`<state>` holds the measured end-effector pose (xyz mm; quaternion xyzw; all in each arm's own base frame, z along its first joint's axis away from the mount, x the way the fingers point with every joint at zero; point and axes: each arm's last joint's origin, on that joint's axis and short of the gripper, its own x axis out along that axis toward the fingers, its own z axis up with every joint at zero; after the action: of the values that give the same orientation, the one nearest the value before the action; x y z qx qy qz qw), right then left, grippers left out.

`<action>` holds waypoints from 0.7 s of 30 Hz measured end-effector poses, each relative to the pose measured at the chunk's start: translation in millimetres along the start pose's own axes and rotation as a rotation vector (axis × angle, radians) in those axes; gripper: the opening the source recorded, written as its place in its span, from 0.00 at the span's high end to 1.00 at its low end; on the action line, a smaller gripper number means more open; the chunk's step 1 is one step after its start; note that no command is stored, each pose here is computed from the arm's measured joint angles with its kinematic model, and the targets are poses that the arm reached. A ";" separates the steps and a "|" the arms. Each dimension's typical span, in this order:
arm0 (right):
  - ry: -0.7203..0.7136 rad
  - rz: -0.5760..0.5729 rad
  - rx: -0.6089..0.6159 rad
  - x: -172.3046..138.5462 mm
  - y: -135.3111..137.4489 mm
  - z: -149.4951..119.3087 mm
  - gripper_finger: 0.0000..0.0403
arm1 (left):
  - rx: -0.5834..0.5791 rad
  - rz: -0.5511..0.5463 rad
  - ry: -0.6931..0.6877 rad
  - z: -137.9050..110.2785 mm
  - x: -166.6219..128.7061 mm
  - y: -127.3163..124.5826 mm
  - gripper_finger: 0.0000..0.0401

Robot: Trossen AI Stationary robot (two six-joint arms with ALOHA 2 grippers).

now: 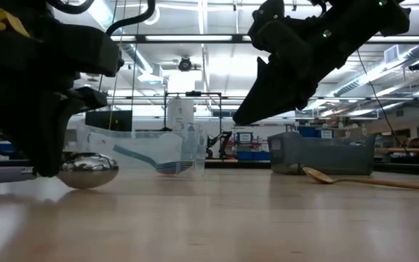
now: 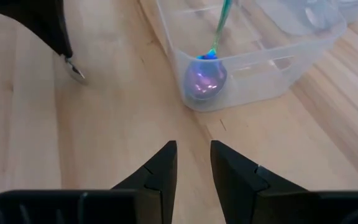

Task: Sort silverware by color (type)
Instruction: Put the purple spoon into the top transparent bin

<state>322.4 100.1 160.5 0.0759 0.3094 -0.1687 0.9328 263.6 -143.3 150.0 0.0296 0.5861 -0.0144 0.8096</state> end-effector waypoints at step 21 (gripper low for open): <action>0.005 0.017 0.007 -4.3 6.7 -4.2 0.73 | 0.068 0.002 -0.024 7.9 0.8 9.9 1.00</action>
<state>319.2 108.6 160.0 0.0823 0.3105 -0.1617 0.9331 271.9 -133.9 152.0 0.0573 0.5755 -0.0339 0.8151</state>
